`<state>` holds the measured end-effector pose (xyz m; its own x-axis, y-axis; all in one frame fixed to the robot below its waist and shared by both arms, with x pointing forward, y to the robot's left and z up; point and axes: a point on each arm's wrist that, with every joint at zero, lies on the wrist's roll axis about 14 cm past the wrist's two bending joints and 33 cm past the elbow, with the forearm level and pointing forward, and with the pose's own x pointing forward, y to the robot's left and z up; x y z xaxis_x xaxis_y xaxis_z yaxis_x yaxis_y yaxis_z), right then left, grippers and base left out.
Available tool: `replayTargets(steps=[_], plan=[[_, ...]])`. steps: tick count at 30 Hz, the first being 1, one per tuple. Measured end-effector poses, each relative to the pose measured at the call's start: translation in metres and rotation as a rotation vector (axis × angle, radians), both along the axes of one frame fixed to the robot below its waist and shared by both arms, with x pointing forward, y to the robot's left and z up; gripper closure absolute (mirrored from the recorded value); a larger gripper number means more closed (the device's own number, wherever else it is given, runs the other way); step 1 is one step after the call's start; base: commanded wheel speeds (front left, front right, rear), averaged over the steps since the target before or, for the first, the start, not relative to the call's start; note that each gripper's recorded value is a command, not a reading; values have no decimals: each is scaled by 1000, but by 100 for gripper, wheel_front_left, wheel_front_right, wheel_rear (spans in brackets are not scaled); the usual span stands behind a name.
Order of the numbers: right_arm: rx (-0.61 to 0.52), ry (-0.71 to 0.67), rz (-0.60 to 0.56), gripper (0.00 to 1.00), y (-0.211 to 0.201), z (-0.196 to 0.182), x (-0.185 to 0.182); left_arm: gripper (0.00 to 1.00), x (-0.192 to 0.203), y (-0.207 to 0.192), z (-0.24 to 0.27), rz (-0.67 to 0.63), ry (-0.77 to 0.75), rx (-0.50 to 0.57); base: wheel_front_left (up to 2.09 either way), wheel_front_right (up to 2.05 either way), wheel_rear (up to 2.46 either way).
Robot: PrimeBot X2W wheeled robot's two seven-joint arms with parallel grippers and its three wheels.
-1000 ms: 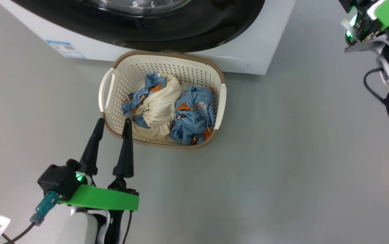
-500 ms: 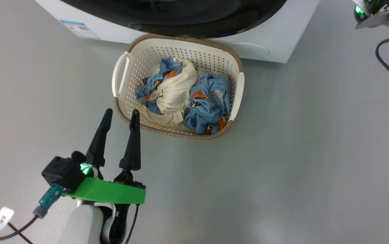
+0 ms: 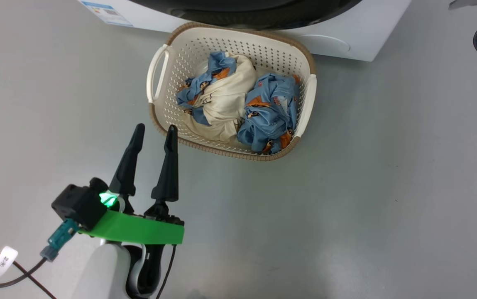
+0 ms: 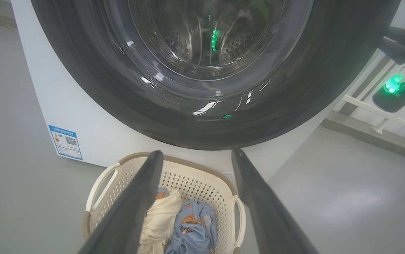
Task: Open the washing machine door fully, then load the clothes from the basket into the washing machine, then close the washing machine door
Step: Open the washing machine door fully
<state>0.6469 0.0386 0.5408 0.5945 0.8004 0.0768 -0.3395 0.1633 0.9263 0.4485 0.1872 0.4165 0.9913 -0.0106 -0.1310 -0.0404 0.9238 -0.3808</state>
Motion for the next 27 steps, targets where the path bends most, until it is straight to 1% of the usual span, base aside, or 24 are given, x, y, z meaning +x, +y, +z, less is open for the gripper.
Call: replayTargets(steps=[13, 23, 27], plan=[[-44, -30, 39, 100, 16, 6, -7, 0, -4, 1, 10, 8, -18, -14, 0, 0, 0], [-90, -21, 90, 100, 25, 4, -35, 0, -11, -4, 29, -12, -59, 10, 0, 0, 0], [-109, -9, 120, 100, 29, 3, -51, 0, -22, -5, 29, -11, -50, 16, 0, 0, 0]])
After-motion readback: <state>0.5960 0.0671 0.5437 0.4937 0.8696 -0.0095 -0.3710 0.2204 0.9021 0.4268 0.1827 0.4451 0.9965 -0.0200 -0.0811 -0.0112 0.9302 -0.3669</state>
